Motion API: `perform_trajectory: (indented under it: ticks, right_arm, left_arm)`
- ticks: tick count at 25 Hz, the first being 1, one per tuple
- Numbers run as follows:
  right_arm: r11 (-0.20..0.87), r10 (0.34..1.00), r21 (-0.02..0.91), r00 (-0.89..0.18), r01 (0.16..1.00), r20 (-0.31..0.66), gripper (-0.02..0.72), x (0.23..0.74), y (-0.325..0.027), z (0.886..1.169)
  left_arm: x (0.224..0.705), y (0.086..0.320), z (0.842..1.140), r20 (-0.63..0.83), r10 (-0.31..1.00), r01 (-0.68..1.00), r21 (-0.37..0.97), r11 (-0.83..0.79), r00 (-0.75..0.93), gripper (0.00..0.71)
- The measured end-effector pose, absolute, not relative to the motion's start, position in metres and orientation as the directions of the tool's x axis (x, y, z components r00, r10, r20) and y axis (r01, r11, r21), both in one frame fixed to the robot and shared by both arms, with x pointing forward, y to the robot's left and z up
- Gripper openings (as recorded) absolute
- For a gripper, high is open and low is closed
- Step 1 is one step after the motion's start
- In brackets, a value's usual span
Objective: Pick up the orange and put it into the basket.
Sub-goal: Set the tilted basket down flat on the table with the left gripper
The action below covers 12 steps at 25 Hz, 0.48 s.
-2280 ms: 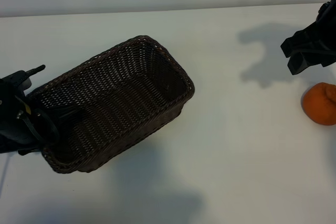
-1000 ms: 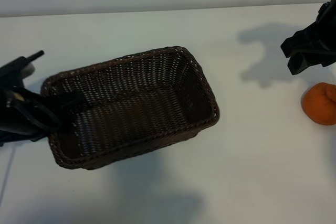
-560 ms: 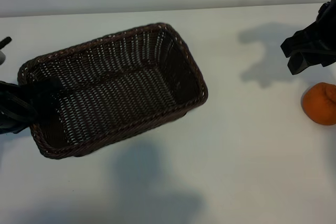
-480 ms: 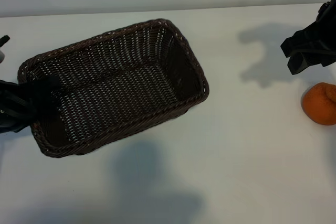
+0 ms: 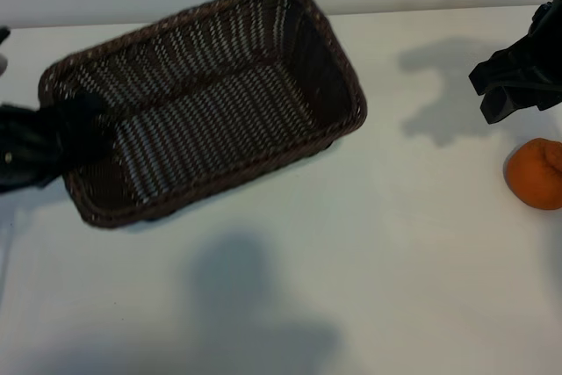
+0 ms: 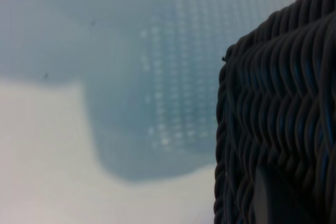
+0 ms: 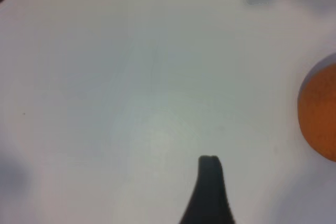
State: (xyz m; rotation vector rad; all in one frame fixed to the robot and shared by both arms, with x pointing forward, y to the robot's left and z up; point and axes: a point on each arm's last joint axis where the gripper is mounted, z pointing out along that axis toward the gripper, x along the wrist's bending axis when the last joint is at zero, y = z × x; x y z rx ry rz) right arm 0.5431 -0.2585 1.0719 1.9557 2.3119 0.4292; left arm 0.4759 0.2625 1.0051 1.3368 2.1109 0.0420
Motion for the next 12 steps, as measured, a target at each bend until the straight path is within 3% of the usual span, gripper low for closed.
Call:
perform_trajectory:
  ticks: [5, 12]
  right_arm:
    - [0.144, 0.977, 0.265, -0.18, 0.953, 0.116, 0.556, 0.543, -0.259, 1.072]
    - [0.144, 0.977, 0.266, -0.18, 0.953, 0.116, 0.556, 0.543, -0.259, 1.072]
  left_arm:
    - [0.511, 0.257, 1.019, -0.487, 0.844, 0.835, 0.349, 0.425, -0.226, 0.154]
    - [0.556, 0.248, 1.017, -0.456, 0.882, 0.913, 0.302, 0.276, -0.116, 0.154]
